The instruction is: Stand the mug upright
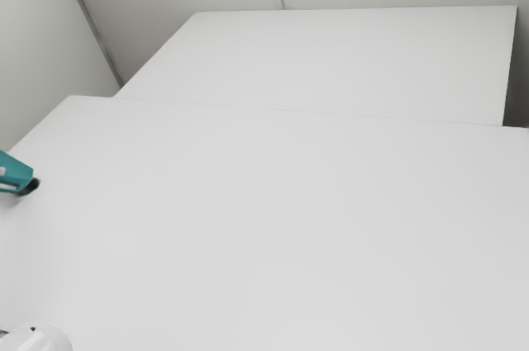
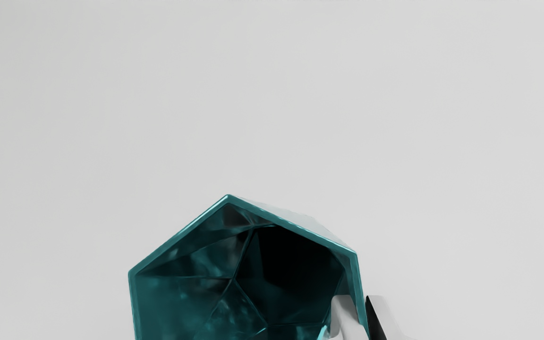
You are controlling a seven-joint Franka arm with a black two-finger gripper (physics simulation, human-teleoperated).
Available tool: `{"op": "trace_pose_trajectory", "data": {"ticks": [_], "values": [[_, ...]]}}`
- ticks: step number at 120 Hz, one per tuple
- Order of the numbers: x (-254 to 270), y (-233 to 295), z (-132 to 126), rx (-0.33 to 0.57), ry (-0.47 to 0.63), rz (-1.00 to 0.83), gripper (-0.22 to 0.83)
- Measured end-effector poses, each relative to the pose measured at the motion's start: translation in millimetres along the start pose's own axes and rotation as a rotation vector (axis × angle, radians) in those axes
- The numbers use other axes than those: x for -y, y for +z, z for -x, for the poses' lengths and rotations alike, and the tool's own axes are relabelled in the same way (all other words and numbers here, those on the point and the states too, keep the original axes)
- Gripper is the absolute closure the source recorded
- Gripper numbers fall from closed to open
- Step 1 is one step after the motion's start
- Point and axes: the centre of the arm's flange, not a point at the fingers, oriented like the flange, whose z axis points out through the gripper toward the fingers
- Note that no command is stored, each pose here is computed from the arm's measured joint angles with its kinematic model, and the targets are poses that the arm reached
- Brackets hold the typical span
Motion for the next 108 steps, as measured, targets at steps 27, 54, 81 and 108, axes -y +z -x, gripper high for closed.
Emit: {"op": "trace_pose_trajectory", "data": {"ticks": [27,54,81,108], "values": [[-58.5,-9.3,-56.1,0.094,0.040,0.027,0.79],[-149.7,6.0,-123.0,0.283,0.118,0.085,0.79],[-225.6,28.6,-173.2,0.415,0.136,0.127,0.79],[-288.9,51.4,-203.1,0.501,0.085,0.167,0.79]]}}
